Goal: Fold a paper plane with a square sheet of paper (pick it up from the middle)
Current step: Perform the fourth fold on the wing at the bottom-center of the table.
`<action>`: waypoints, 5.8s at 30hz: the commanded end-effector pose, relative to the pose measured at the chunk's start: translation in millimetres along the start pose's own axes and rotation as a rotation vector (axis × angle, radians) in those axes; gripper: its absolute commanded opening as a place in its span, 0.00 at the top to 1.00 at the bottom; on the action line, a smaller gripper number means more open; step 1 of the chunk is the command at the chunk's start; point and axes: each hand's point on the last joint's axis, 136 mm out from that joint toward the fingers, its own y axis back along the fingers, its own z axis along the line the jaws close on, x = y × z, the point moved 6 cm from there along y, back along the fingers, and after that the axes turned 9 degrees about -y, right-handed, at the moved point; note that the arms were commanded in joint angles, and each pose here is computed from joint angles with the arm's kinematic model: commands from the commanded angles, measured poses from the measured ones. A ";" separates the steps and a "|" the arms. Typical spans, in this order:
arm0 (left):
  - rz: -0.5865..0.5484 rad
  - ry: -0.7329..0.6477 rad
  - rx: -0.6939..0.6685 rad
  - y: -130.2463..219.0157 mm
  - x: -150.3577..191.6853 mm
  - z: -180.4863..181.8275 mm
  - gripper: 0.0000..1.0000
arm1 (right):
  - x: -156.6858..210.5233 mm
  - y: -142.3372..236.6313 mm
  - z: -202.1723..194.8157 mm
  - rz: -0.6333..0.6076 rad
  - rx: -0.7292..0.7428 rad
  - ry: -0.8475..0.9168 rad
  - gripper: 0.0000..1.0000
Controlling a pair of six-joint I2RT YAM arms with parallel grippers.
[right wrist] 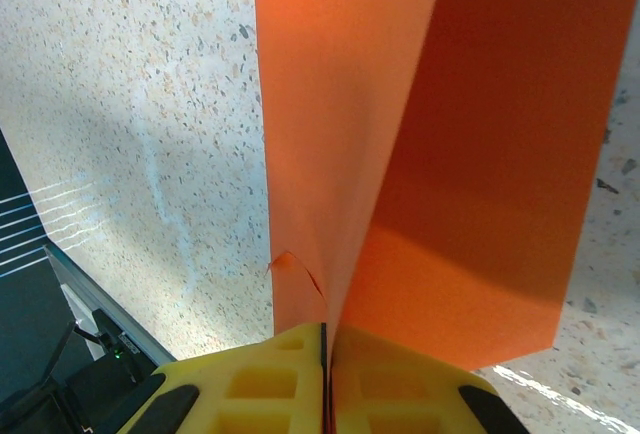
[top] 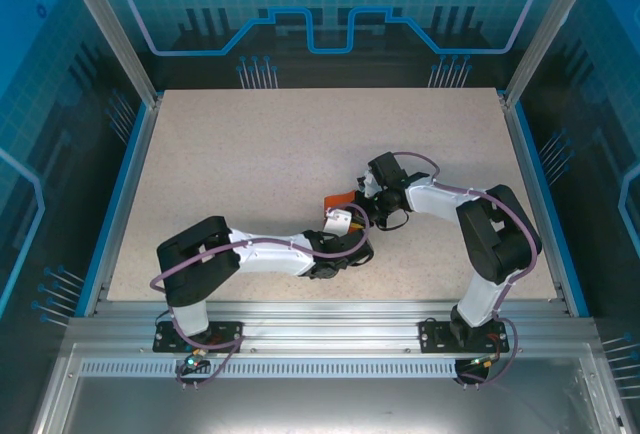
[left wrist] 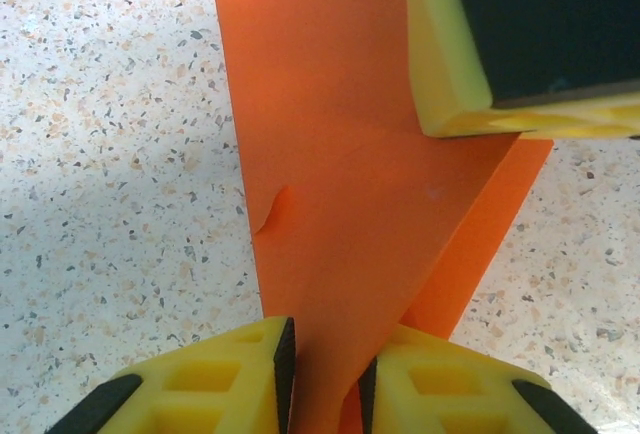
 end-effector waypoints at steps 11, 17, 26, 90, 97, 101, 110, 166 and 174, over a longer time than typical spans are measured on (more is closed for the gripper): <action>-0.009 -0.029 -0.031 -1.7 -0.9 -0.9 0.87 | -2.3 7.1 7.4 0.001 -0.004 0.014 0.92; 0.003 -0.063 -0.009 -2.7 1.0 -3.5 0.87 | -3.7 9.7 11.9 -0.005 -0.011 0.023 0.88; 0.016 -0.085 -0.011 -1.1 14.4 7.0 0.83 | -8.7 13.5 19.4 -0.015 -0.018 0.037 0.80; 0.061 0.210 0.525 -17.2 21.3 20.0 0.87 | 7.0 36.4 7.4 0.000 -0.080 0.132 0.77; 0.077 0.245 0.543 -20.0 28.7 23.9 0.87 | 8.5 9.0 24.0 0.056 -0.092 0.162 0.84; 0.087 0.244 0.547 -20.2 31.5 23.9 0.85 | 6.9 -6.1 31.0 0.093 -0.105 0.169 0.85; 0.080 0.239 0.556 -12.4 26.3 25.4 0.77 | 1.2 -22.1 21.9 0.112 -0.048 0.142 0.85; 0.040 0.287 0.673 -1.3 35.4 33.2 1.00 | 9.1 26.3 24.9 0.024 -0.104 0.193 0.80; 0.064 0.298 0.658 -6.2 40.4 33.7 1.00 | 23.9 1.5 28.4 0.086 -0.078 0.218 0.84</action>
